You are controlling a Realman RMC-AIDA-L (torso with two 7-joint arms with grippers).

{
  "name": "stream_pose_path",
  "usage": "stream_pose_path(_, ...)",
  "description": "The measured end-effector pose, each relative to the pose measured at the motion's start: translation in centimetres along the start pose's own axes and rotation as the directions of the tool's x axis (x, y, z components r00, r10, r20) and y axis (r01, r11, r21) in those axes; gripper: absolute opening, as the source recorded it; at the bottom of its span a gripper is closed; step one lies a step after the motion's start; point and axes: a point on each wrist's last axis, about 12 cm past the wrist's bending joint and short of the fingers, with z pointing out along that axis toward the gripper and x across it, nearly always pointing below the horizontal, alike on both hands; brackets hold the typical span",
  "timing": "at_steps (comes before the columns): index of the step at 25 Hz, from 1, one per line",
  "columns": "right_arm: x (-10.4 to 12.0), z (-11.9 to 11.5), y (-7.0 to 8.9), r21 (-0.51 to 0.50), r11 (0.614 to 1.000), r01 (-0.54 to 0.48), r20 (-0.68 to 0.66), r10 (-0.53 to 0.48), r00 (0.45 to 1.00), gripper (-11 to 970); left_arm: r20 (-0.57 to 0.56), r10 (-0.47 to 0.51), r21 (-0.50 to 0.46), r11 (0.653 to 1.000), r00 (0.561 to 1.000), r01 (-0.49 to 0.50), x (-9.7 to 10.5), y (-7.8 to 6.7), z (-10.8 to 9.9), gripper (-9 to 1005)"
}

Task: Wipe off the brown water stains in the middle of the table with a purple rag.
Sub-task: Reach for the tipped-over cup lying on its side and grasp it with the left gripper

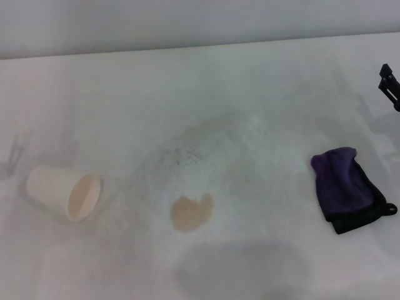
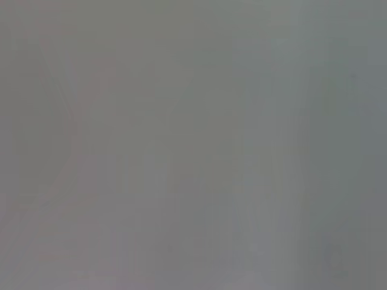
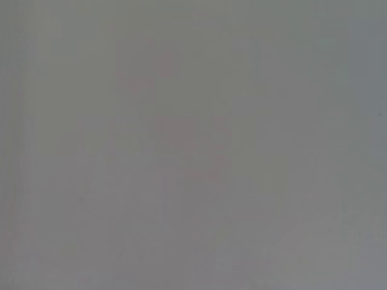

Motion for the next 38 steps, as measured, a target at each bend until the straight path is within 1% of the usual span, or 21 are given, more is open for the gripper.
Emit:
stream_pose_path(6, -0.2, 0.4, 0.2, -0.009, 1.0, 0.003, 0.004, -0.003, 1.0, 876, -0.037, -0.006, 0.03, 1.0, 0.999, 0.008, 0.2, -0.2, 0.5, 831)
stream_pose_path(11, -0.1, 0.3, 0.2, -0.018, 1.0, 0.015, 0.0, -0.015, 1.0, 876, -0.068, -0.044, 0.121, 0.991, 0.997, 0.052, 0.0, -0.6, 1.3, 832)
stream_pose_path(14, -0.2, 0.3, 0.0, -0.015, 1.0, 0.018, 0.0, -0.018, 1.0, 877, -0.061, -0.039, 0.184, 0.982, 0.997, 0.05, -0.6, -0.5, 1.9, 832)
stream_pose_path(16, -0.2, 0.4, 0.0, -0.013, 1.0, 0.019, 0.003, -0.019, 1.0, 877, -0.06, -0.042, 0.229, 0.972, 0.997, 0.054, -1.3, 0.2, 2.2, 832)
stream_pose_path(19, -0.4, 0.7, 0.1, -0.01, 1.0, 0.014, 0.012, -0.013, 1.0, 877, -0.054, -0.039, 0.272, 0.961, 0.998, 0.053, -2.5, 1.4, 2.3, 832)
stream_pose_path(23, -0.7, 1.1, 0.2, -0.01, 1.0, 0.007, 0.024, -0.007, 1.0, 877, -0.059, -0.002, 0.354, 0.935, 0.998, 0.023, -5.2, 3.5, 2.7, 833)
stream_pose_path(24, -0.8, 1.2, 0.3, -0.013, 1.0, 0.007, 0.029, -0.006, 1.0, 877, -0.061, 0.012, 0.382, 0.924, 0.998, 0.012, -6.2, 4.1, 3.0, 833)
stream_pose_path(27, -1.1, 1.4, 0.6, -0.023, 1.0, 0.002, 0.048, -0.001, 0.999, 877, -0.114, 0.075, 0.476, 0.88, 0.991, -0.011, -8.7, 5.1, 3.7, 833)
stream_pose_path(30, -1.3, 1.4, 0.8, -0.031, 1.0, -0.001, 0.071, 0.003, 0.998, 877, -0.155, 0.175, 0.563, 0.824, 0.972, -0.058, -11.0, 5.3, 4.4, 832)
stream_pose_path(32, -1.2, 1.2, 1.1, -0.034, 0.999, -0.01, 0.075, 0.012, 0.997, 877, -0.179, 0.29, 0.643, 0.758, 0.94, -0.112, -12.8, 4.9, 4.8, 831)
stream_pose_path(34, -1.1, 1.1, 1.3, -0.036, 0.999, -0.02, 0.073, 0.023, 0.997, 877, -0.195, 0.386, 0.701, 0.698, 0.902, -0.147, -14.0, 4.6, 4.8, 832)
stream_pose_path(38, -0.8, 0.8, 1.6, -0.038, 0.998, -0.039, 0.067, 0.042, 0.997, 877, -0.184, 0.56, 0.791, 0.572, 0.808, -0.216, -16.3, 3.7, 4.3, 832)
